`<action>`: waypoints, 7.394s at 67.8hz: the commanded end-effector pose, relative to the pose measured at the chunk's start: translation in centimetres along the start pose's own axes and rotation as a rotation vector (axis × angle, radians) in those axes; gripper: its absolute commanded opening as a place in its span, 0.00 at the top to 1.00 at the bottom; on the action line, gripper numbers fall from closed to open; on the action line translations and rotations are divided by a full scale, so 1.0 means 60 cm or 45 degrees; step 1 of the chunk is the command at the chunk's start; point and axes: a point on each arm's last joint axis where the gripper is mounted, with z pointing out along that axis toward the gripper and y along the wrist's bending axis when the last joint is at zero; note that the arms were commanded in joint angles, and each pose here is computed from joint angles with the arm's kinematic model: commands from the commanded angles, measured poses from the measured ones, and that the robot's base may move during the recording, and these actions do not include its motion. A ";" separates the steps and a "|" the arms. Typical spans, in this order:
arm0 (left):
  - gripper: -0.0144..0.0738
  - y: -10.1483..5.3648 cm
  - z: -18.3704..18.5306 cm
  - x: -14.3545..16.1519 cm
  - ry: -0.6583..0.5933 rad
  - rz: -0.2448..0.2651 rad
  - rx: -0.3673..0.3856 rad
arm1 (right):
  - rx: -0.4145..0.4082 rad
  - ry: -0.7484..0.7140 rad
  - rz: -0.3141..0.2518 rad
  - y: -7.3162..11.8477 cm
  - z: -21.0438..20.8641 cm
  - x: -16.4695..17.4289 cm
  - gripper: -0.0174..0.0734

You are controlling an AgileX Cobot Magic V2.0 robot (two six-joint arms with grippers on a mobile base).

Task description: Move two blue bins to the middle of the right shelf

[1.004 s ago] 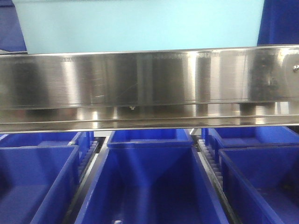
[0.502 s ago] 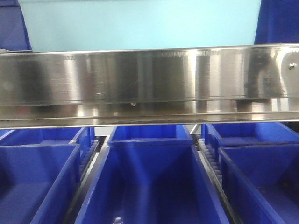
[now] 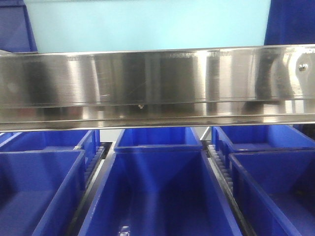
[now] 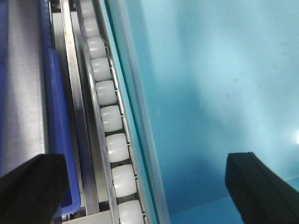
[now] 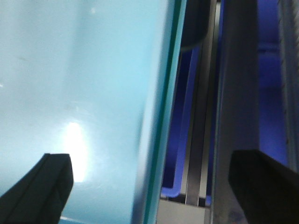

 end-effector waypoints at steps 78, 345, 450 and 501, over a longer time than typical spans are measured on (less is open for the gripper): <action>0.96 -0.013 -0.036 -0.024 -0.035 -0.028 0.068 | -0.024 -0.180 -0.020 0.005 -0.054 -0.014 0.98; 0.96 -0.029 -0.188 -0.092 -0.589 -0.005 0.134 | -0.089 -0.582 -0.055 0.029 -0.202 -0.076 0.98; 0.96 -0.029 -0.188 -0.092 -0.589 -0.005 0.134 | -0.089 -0.582 -0.055 0.029 -0.202 -0.076 0.98; 0.96 -0.029 -0.188 -0.092 -0.589 -0.005 0.134 | -0.089 -0.582 -0.055 0.029 -0.202 -0.076 0.98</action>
